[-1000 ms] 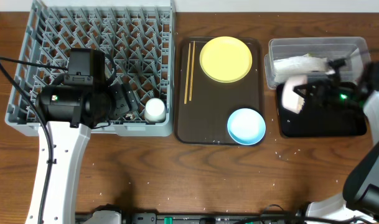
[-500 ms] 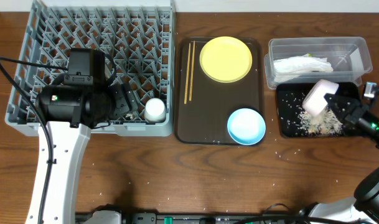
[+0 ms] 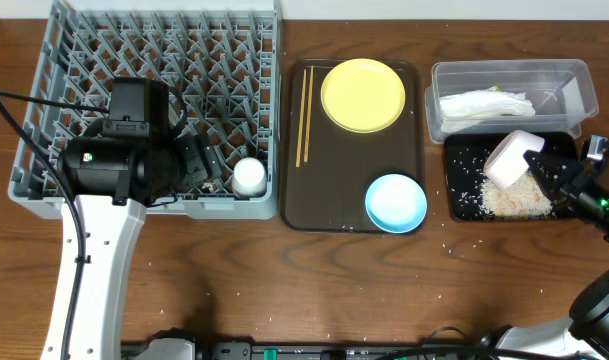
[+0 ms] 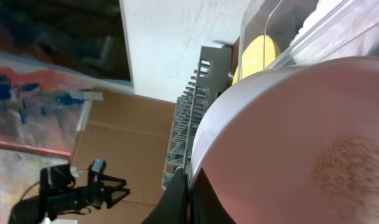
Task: Sort waste into correct bins and load items into the dishwasher
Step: 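Tip the bowl with the right gripper to dump rice onto black tray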
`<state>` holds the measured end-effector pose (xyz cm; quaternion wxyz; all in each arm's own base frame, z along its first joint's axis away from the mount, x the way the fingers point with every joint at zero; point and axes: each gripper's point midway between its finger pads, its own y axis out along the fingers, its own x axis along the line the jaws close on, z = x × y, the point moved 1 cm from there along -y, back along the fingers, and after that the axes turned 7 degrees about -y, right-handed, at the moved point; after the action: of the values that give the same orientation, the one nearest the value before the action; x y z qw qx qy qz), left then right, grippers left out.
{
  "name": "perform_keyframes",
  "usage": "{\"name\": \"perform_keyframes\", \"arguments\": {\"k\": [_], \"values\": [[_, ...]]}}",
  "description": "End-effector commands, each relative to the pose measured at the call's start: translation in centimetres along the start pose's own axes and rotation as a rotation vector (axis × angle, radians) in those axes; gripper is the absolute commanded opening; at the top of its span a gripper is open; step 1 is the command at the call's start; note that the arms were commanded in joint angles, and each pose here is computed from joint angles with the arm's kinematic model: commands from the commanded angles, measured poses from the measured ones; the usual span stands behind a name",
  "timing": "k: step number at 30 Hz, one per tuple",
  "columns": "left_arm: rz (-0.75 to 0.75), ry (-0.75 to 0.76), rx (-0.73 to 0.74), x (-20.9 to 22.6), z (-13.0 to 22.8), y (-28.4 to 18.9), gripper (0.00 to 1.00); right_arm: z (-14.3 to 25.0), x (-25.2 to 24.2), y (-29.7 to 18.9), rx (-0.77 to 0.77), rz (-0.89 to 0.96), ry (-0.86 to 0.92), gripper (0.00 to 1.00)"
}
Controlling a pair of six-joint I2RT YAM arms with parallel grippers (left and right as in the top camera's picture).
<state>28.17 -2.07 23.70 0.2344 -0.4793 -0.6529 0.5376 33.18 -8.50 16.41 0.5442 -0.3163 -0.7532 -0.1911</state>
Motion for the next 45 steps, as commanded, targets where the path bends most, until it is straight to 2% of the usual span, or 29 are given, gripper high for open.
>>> {"name": "perform_keyframes", "arguments": {"k": [1, 8, 10, 14, 18, 20, 29, 40, 45], "values": [[-0.020, -0.016, -0.002, 0.4, -0.2, 0.1, 0.89, -0.3, 1.3, -0.4, -0.015, -0.041, 0.072, 0.01], [-0.020, -0.016, -0.002, 0.4, -0.2, 0.1, 0.90, -0.4, 1.2, -0.4, -0.014, -0.034, 0.134, 0.01], [-0.020, -0.016, -0.002, 0.4, -0.2, 0.1, 0.90, -0.5, 0.1, -0.4, -0.017, 0.031, 0.197, 0.01], [-0.020, -0.016, -0.002, 0.4, -0.2, 0.1, 0.90, -0.6, 0.9, -0.3, -0.012, -0.013, 0.249, 0.01], [-0.020, -0.016, -0.002, 0.4, -0.2, 0.1, 0.89, -0.6, -0.8, -0.5, -0.026, 0.088, 0.280, 0.01], [-0.019, -0.016, -0.002, 0.4, -0.2, 0.1, 0.90, -0.7, 0.2, -0.3, -0.017, 0.028, 0.272, 0.01], [-0.019, -0.015, -0.002, 0.4, -0.2, 0.1, 0.89, -1.1, 1.3, -0.2, -0.009, -0.031, 0.216, 0.01], [-0.019, -0.015, -0.002, 0.4, -0.2, 0.1, 0.89, -1.1, 0.9, 0.3, -0.001, 0.003, 0.218, 0.01], [-0.019, -0.015, -0.002, 0.4, -0.2, 0.1, 0.89, -0.6, 1.5, 1.7, 0.036, 0.040, 0.148, 0.01]]}}
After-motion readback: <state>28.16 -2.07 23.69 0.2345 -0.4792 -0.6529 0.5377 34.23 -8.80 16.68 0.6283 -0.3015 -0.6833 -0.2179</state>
